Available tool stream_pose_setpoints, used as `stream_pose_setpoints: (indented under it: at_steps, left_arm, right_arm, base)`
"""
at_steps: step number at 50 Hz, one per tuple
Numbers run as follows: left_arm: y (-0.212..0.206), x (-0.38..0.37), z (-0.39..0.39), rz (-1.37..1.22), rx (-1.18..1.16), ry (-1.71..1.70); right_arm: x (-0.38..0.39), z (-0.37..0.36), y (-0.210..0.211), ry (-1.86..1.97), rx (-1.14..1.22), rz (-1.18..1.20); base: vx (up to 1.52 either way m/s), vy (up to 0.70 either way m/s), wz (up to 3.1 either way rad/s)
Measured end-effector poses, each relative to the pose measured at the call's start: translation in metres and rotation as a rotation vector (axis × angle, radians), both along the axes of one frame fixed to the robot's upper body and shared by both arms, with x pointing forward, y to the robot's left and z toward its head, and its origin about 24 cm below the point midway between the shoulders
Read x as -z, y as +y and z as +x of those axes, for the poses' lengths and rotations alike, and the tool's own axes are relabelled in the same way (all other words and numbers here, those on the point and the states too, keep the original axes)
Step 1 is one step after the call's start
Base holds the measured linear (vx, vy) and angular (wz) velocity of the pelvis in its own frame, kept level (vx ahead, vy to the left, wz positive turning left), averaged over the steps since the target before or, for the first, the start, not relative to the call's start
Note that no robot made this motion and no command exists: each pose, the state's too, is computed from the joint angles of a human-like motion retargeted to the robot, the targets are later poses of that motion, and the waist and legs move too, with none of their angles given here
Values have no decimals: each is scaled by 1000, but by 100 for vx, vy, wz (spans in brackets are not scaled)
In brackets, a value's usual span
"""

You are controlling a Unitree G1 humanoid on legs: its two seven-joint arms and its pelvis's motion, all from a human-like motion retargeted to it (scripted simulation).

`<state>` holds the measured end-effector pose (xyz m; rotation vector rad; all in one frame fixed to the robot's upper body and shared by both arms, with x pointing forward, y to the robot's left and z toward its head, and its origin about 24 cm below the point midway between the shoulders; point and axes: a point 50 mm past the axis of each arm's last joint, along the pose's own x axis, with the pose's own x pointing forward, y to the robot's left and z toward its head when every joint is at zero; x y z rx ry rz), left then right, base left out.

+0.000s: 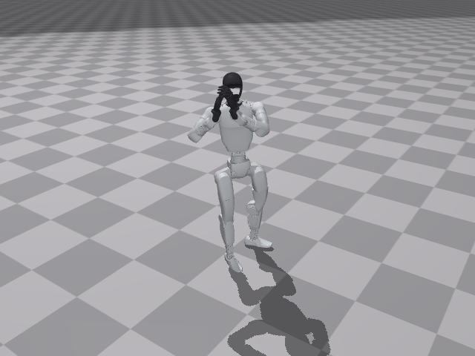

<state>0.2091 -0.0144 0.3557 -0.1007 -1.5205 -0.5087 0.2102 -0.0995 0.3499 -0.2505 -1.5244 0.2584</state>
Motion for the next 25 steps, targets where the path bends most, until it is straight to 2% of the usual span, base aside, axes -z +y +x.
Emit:
stream_pose_setpoints:
  at_steps: [5,10,14,17,19,22,25]
  left_arm:
    - [20,4,10,-54,-43,36]
    - [-8,5,1,-12,49,80]
    - [6,5,6,13,-3,39]
    - [23,5,14,-42,-62,50]
    - [18,9,15,-63,-20,108]
    - [-1,14,12,14,29,138]
    - [-1,16,11,22,12,109]
  right_arm:
    - [-2,1,-20,-10,32,154]
    - [0,-1,9,8,-49,102]
    - [1,1,4,-4,-10,56]
    - [1,3,-11,-1,27,130]
    - [4,6,-17,12,60,155]
    - [9,3,4,14,17,99]
    - [13,0,8,-16,22,73]
  base:
    - [0,-5,-31]
    - [0,-1,-12]
    - [0,0,0]
    - [-1,1,15]
    - [-2,3,31]
    - [-2,6,33]
    - [-2,7,52]
